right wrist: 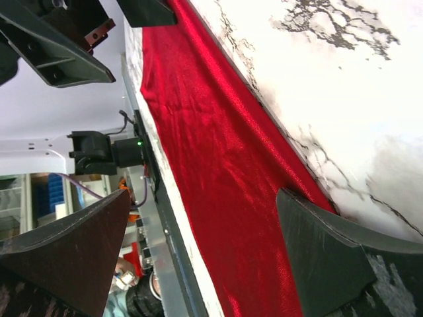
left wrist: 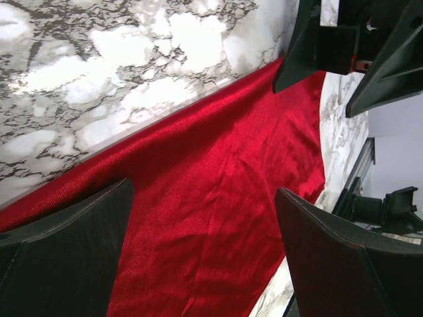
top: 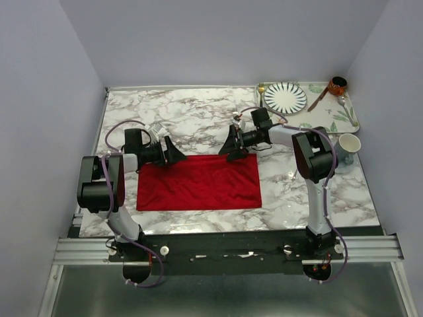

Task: Fold the napkin into a case and place the utensils inside
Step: Smooth out the rectangle-folded napkin at the center of the board.

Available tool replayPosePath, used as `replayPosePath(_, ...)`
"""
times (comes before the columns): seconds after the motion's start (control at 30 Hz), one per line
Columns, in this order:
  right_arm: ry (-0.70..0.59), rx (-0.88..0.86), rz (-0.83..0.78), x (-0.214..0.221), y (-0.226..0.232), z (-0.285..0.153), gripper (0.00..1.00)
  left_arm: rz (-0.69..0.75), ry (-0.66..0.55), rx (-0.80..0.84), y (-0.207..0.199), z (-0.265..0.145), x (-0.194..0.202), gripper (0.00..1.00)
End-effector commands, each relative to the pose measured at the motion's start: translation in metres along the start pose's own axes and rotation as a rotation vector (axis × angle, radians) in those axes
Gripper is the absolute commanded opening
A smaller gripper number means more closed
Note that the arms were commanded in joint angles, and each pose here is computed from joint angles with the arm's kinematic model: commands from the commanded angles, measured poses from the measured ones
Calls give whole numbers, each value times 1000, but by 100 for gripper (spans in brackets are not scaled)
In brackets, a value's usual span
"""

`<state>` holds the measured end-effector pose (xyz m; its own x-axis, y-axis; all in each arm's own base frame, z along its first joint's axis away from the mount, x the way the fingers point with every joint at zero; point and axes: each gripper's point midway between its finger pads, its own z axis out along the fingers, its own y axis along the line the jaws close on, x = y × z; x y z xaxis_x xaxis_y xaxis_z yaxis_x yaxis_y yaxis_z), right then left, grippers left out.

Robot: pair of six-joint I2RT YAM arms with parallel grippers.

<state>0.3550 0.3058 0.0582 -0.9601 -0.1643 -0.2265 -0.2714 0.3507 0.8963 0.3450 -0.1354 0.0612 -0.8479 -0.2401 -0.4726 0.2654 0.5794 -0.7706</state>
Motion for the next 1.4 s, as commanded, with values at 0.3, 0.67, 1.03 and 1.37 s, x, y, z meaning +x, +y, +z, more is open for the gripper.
replayPosePath(0.3, -13, -105, -13, -9, 39, -15, 100, -41, -95, 232, -55, 8, -37, 99)
replayPosePath(0.67, -10, -120, 73, -17, 44, 23, 100, -185, -78, 139, -18, 37, -24, 99)
replayPosePath(1.03, -30, -24, 239, -8, -20, 24, 100, -236, -23, 118, -2, 36, -3, 99)
replayPosePath(1.37, -31, -1, 309, -4, -38, 14, 100, -262, -82, 129, 28, -14, -18, 99)
